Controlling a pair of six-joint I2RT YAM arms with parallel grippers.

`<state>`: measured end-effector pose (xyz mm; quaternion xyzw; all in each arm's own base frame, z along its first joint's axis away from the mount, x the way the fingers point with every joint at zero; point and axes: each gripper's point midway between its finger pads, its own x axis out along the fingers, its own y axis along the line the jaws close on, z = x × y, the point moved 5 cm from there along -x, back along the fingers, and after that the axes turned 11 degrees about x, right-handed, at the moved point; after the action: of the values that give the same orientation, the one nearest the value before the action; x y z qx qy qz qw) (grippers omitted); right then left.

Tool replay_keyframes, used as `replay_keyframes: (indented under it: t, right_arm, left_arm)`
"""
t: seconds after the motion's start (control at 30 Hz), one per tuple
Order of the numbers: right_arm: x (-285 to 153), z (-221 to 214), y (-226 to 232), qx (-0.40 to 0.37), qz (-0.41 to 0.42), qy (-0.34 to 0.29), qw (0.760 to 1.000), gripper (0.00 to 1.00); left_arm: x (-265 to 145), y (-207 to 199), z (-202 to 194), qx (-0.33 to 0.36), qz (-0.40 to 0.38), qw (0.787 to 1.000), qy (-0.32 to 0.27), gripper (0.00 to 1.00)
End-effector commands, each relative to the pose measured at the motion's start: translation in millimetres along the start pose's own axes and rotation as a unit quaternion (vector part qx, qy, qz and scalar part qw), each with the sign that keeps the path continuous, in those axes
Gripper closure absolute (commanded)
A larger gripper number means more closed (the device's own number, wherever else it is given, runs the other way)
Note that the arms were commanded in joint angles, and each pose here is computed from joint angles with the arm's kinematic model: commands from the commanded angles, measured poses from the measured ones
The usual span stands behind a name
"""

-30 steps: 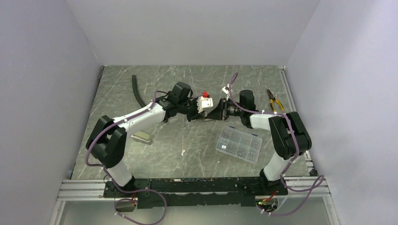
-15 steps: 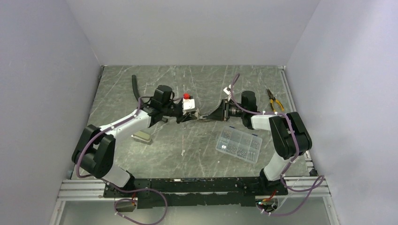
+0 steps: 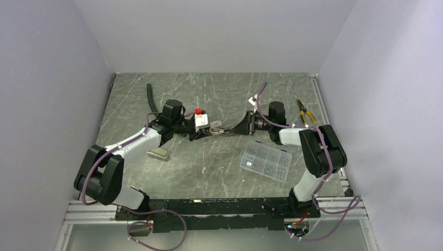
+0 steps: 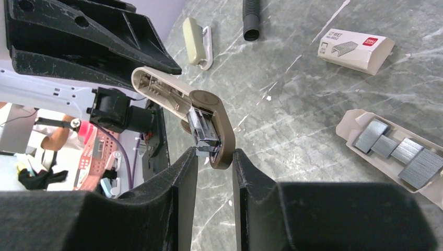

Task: Load the staples into the stapler
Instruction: Open the stapler at the center of the board, then place the stapler at the center of the board.

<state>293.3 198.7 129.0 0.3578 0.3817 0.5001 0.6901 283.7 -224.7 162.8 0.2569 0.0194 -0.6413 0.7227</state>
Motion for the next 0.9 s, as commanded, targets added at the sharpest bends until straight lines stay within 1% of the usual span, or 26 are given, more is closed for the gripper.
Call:
replay_keyframes:
  t: [0.0, 0.2, 0.23, 0.27, 0.37, 0.5, 0.6, 0.67, 0.7, 0.77, 0.8, 0.87]
  right_arm:
    - [1, 12, -5, -0.045, -0.033, -0.039, 0.998, 1.0]
    - [11, 9, -2, -0.044, -0.06, -0.045, 0.996, 1.0]
    - [13, 10, -1, -0.042, -0.062, -0.047, 0.996, 1.0]
    - [14, 10, -1, -0.039, -0.063, -0.049, 0.996, 1.0]
    - [20, 8, -1, -0.025, -0.07, -0.045, 0.996, 1.0]
    - [45, -3, 2, -0.012, -0.07, -0.023, 0.997, 1.0]
    - [70, -8, 3, 0.001, -0.068, -0.013, 0.998, 1.0]
    - [87, -10, 3, 0.01, -0.065, -0.007, 0.998, 1.0]
    - [96, -11, 3, 0.011, -0.062, -0.003, 0.998, 1.0]
    - [112, -14, 1, 0.013, -0.065, 0.008, 0.998, 1.0]
    - [119, -15, 0, 0.015, -0.062, 0.013, 0.998, 1.0]
    - [131, -19, -4, 0.027, -0.06, 0.024, 0.998, 1.0]
  left_arm:
    - [-16, 2, 5, 0.004, 0.018, 1.0, 0.012, 0.71]
    - [-27, 3, 4, 0.005, 0.024, 0.998, 0.055, 0.37]
    - [-29, 2, 2, 0.008, 0.023, 0.998, 0.066, 0.32]
    - [-33, 1, 1, 0.01, 0.025, 0.997, 0.077, 0.3]
    - [-48, -1, -6, 0.004, 0.023, 0.993, 0.114, 0.27]
    - [-81, 3, -15, -0.051, 0.037, 0.982, 0.179, 0.25]
    - [-114, 10, -22, -0.107, 0.074, 0.961, 0.242, 0.26]
    - [-137, 13, -30, -0.139, 0.106, 0.939, 0.295, 0.26]
    - [-148, 11, -33, -0.145, 0.107, 0.931, 0.317, 0.26]
    - [-168, 2, -38, -0.142, 0.095, 0.922, 0.347, 0.26]
    - [-177, -3, -41, -0.135, 0.091, 0.92, 0.358, 0.24]
    - [-191, -12, -48, -0.102, 0.08, 0.918, 0.375, 0.23]
